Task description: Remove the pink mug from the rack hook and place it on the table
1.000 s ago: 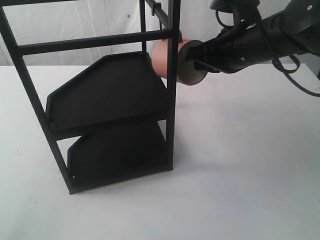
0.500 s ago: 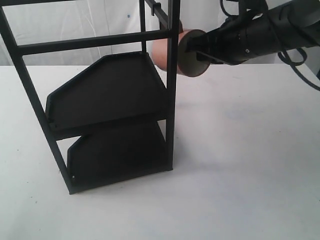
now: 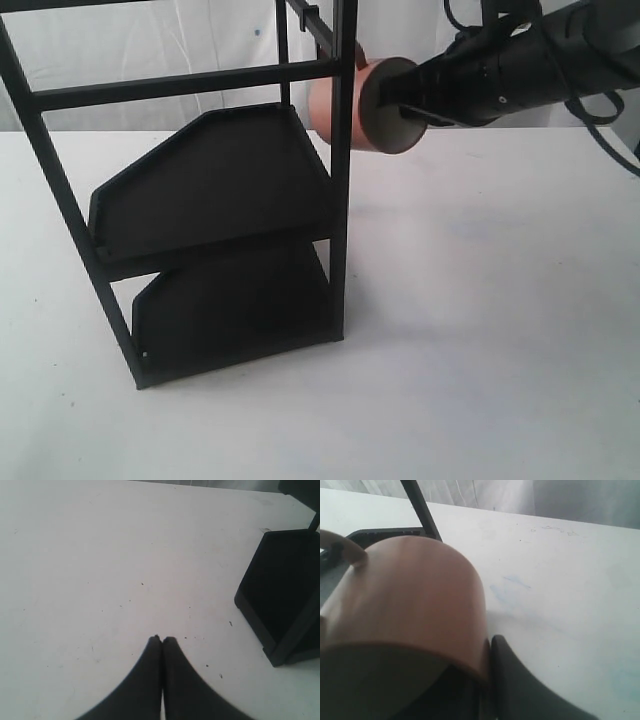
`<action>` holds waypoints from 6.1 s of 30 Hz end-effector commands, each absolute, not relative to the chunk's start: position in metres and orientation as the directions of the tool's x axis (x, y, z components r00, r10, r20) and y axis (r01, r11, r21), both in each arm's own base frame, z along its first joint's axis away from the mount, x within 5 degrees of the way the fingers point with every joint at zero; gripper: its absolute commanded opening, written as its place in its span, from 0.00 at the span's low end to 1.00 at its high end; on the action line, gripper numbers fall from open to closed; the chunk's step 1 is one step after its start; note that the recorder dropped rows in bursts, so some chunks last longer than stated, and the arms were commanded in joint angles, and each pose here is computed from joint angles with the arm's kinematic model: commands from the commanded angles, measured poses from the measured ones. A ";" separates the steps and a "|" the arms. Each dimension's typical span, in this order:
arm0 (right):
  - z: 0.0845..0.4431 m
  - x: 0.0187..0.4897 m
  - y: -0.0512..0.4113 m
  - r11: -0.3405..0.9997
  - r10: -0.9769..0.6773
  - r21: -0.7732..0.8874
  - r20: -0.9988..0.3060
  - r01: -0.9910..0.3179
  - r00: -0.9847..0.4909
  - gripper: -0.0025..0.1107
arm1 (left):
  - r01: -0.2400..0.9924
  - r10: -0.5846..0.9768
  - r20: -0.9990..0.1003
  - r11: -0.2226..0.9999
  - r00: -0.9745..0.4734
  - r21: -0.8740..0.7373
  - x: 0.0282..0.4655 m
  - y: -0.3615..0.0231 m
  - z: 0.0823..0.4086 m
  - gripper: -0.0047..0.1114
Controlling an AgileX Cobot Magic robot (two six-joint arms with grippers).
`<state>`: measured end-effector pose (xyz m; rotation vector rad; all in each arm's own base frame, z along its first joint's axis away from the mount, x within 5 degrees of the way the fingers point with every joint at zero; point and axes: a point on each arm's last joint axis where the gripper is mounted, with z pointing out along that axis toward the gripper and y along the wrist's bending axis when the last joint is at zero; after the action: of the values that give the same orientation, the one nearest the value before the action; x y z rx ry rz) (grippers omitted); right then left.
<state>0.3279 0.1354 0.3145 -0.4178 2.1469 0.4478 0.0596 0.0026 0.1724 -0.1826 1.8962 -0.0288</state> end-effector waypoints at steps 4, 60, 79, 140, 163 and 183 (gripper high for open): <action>0.329 0.319 0.130 0.876 -0.155 0.127 -0.839 -0.465 -0.521 0.02 | -0.106 -0.147 -0.937 0.987 -0.318 -0.119 0.059 0.002 0.171 0.04; 0.305 0.297 0.098 0.872 -0.483 -0.138 -0.395 -0.469 -0.782 0.02 | -0.106 -0.147 -0.937 0.987 -0.318 -0.119 0.059 0.002 0.171 0.04; 0.230 0.346 0.120 0.872 -0.488 -0.029 -0.109 -0.488 -0.866 0.02 | -0.106 -0.147 -0.937 0.987 -0.318 -0.119 0.059 0.002 0.171 0.04; 0.196 0.357 0.125 0.884 -0.461 -0.026 -0.207 -0.466 -0.863 0.22 | -0.106 -0.145 -0.937 0.987 -0.319 -0.117 0.059 0.002 0.171 0.04; 0.265 0.317 -0.009 0.993 0.045 -0.073 -0.509 0.095 -0.859 0.02 | -0.106 -0.145 -0.937 0.987 -0.319 -0.117 0.059 0.002 0.171 0.04; 0.262 0.112 0.003 0.993 0.111 0.112 -0.993 -0.023 -0.037 0.02 | -0.106 -0.145 -0.937 0.987 -0.319 -0.117 0.059 0.002 0.171 0.04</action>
<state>0.1237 0.0032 0.2725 0.0373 1.6308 0.0833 0.0596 0.0027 0.1724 -0.1814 1.8964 -0.0271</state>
